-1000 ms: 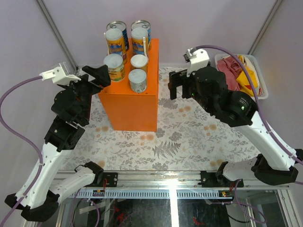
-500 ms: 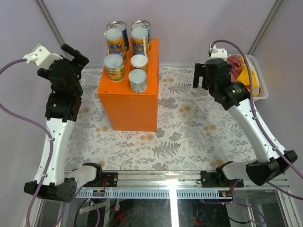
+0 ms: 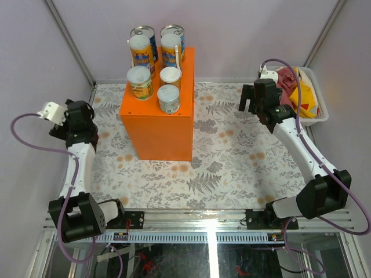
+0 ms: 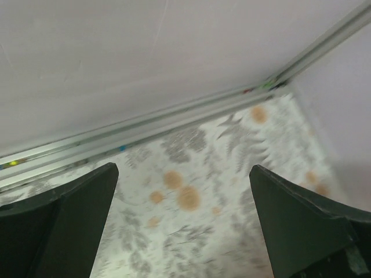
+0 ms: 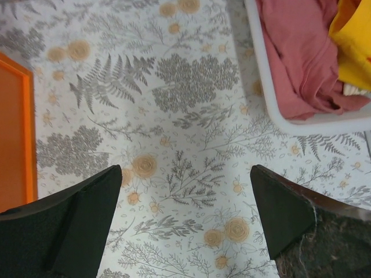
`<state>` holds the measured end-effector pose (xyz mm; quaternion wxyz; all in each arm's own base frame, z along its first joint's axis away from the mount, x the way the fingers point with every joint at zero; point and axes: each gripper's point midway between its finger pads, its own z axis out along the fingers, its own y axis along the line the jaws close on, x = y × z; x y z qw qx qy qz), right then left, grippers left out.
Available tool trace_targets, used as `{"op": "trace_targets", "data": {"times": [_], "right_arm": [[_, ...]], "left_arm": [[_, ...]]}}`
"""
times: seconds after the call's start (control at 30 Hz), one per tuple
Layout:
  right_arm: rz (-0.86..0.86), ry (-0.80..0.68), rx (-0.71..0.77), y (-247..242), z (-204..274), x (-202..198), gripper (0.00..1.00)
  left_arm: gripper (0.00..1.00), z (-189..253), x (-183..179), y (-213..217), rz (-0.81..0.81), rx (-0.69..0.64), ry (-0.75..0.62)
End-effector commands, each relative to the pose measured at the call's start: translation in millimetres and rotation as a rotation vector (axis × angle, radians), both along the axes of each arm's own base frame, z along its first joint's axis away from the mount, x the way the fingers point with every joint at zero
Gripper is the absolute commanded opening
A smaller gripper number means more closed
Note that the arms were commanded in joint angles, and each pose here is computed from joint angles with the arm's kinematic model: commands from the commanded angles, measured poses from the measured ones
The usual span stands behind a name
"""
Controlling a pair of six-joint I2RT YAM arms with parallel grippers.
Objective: Place and organize the canned foods onto the counter
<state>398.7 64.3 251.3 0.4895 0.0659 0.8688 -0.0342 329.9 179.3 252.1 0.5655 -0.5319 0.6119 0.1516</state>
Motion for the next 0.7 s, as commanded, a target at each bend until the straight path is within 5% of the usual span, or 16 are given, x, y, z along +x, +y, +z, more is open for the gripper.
{"op": "trace_targets", "data": {"times": [0.0,0.27,0.67], "right_arm": [[-0.003,-0.067,0.047,6,-3,10,1.00],[-0.052,-0.109,0.105,-1,-19,-9,0.99],[-0.213,-0.148,0.112,-29,-32,-37,0.99]], "left_arm": [[0.97,-4,-1,1,-0.084,0.156,-0.015],[0.90,-63,-3,-40,-0.406,0.259,0.035],[0.87,-78,-4,-57,-0.478,0.220,-0.017]]}}
